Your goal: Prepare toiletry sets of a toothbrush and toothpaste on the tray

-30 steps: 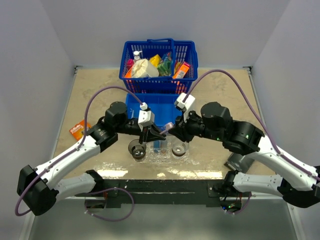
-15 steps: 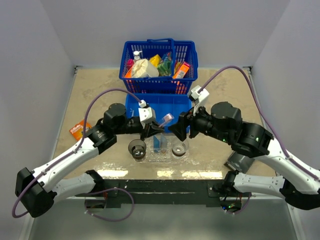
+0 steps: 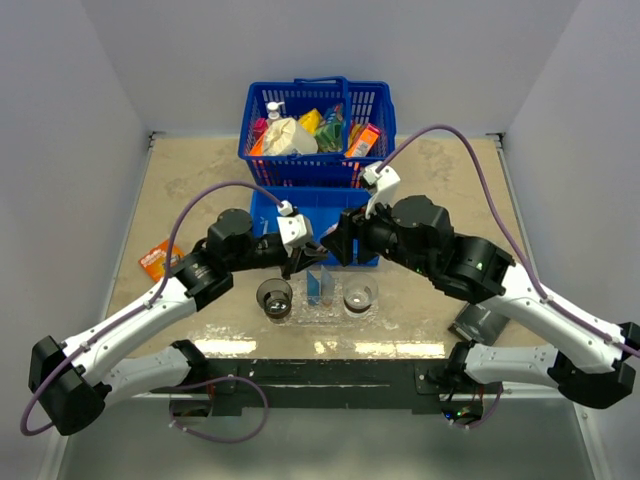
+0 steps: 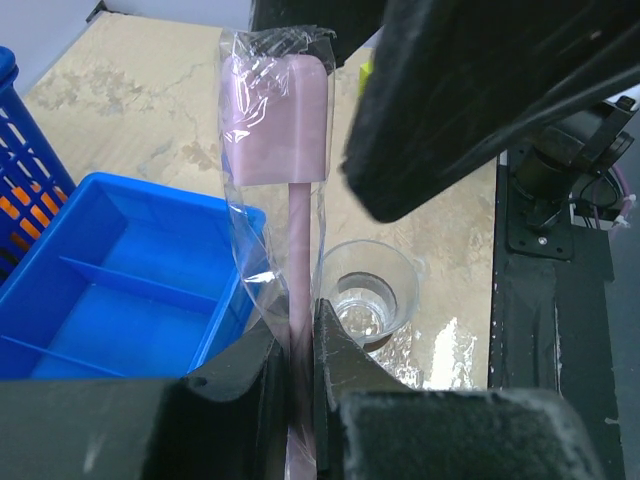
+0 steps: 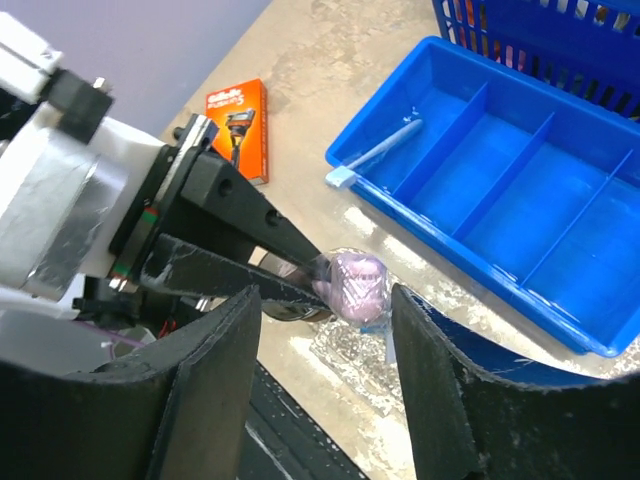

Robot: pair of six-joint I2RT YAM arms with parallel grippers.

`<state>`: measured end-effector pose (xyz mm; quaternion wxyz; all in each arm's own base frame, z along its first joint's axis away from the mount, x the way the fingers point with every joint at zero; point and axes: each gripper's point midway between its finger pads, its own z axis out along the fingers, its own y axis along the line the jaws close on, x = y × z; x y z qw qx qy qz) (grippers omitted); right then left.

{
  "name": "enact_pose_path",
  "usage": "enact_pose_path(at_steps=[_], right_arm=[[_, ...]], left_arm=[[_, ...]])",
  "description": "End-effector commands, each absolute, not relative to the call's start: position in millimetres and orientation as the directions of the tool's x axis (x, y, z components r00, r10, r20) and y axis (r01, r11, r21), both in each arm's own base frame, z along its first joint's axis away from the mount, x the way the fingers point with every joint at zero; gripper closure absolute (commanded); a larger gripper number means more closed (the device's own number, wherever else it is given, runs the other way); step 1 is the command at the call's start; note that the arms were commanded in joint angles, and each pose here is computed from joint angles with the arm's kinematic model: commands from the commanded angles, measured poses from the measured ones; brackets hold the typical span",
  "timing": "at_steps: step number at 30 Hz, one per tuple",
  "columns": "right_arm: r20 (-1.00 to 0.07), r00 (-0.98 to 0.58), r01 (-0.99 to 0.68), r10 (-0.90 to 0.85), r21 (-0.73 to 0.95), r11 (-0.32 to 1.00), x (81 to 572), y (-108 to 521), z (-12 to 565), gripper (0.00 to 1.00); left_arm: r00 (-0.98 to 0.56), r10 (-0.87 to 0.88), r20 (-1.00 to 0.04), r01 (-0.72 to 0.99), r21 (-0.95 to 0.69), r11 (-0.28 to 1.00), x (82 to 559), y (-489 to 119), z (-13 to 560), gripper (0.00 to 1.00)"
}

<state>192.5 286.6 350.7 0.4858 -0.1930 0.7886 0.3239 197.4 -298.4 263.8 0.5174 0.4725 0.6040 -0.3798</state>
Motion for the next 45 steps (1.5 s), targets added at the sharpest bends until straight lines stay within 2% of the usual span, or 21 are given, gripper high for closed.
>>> enact_pose_path(at_steps=[1,9,12,13,14,15,16,17,18,21,25,27,32,35,38,39,42,45], right_arm=[[-0.898,-0.434,-0.600,0.073,0.348,0.720,200,290,362,0.46],[-0.893,-0.444,-0.607,0.072,0.359,0.709,198,294,358,0.63],[-0.893,-0.444,-0.612,0.070,0.359,0.704,198,295,357,0.75],[-0.894,-0.443,-0.611,0.071,0.360,0.705,198,295,356,0.85],[-0.893,-0.443,-0.612,0.074,0.362,0.703,197,295,356,0.89],[-0.895,-0.438,-0.611,0.082,0.363,0.703,198,294,358,0.93],[-0.895,-0.439,-0.608,0.080,0.362,0.706,198,294,356,0.99],[-0.897,-0.434,-0.608,0.088,0.364,0.705,198,291,359,1.00],[-0.897,-0.432,-0.606,0.089,0.362,0.708,198,291,359,1.00],[-0.901,-0.421,-0.606,0.102,0.363,0.707,196,285,364,1.00],[-0.914,-0.392,-0.588,0.106,0.338,0.735,194,265,371,1.00],[-0.923,-0.368,-0.592,0.111,0.325,0.737,189,252,378,1.00],[-0.941,-0.328,-0.594,0.082,0.273,0.756,178,221,381,1.00],[-0.947,-0.318,-0.639,0.052,0.255,0.726,162,211,378,1.00],[-0.950,-0.309,-0.672,0.043,0.250,0.697,151,204,375,1.00],[-0.950,-0.311,-0.696,0.024,0.245,0.675,146,205,372,1.00],[-0.949,-0.315,-0.711,-0.013,0.227,0.666,140,202,364,1.00],[-0.944,-0.324,-0.725,-0.061,0.207,0.657,139,205,353,1.00]], left_arm=[[0.059,0.135,-0.989,0.958,0.094,0.271,198,-299,286,1.00],[0.065,0.130,-0.989,0.958,0.098,0.271,197,-299,288,1.00],[0.064,0.129,-0.990,0.957,0.098,0.273,197,-299,288,1.00],[0.061,0.127,-0.990,0.957,0.094,0.273,197,-299,288,1.00],[0.060,0.126,-0.990,0.958,0.093,0.272,197,-299,288,0.98],[0.062,0.123,-0.991,0.958,0.093,0.273,197,-300,289,0.87],[0.055,0.124,-0.991,0.958,0.087,0.275,197,-300,288,0.80],[0.056,0.121,-0.991,0.957,0.087,0.275,197,-300,289,0.72],[0.054,0.121,-0.991,0.958,0.086,0.275,197,-300,289,0.52],[0.052,0.115,-0.992,0.954,0.083,0.288,197,-298,293,0.24],[0.078,0.100,-0.992,0.948,0.105,0.302,196,-291,301,0.10],[0.082,0.083,-0.993,0.933,0.106,0.345,204,-281,309,0.07],[0.092,-0.006,-0.996,0.908,0.081,0.412,225,-255,330,0.05],[0.054,-0.025,-0.998,0.853,0.034,0.521,248,-235,331,0.05],[0.024,-0.002,-1.000,0.713,0.016,0.701,283,-206,321,0.05],[0.021,0.017,-1.000,0.601,0.026,0.798,300,-185,318,0.05],[-0.021,0.052,-0.998,0.362,0.041,0.931,324,-142,306,0.05],[-0.035,0.062,-0.997,0.247,0.051,0.968,330,-122,302,0.05]])
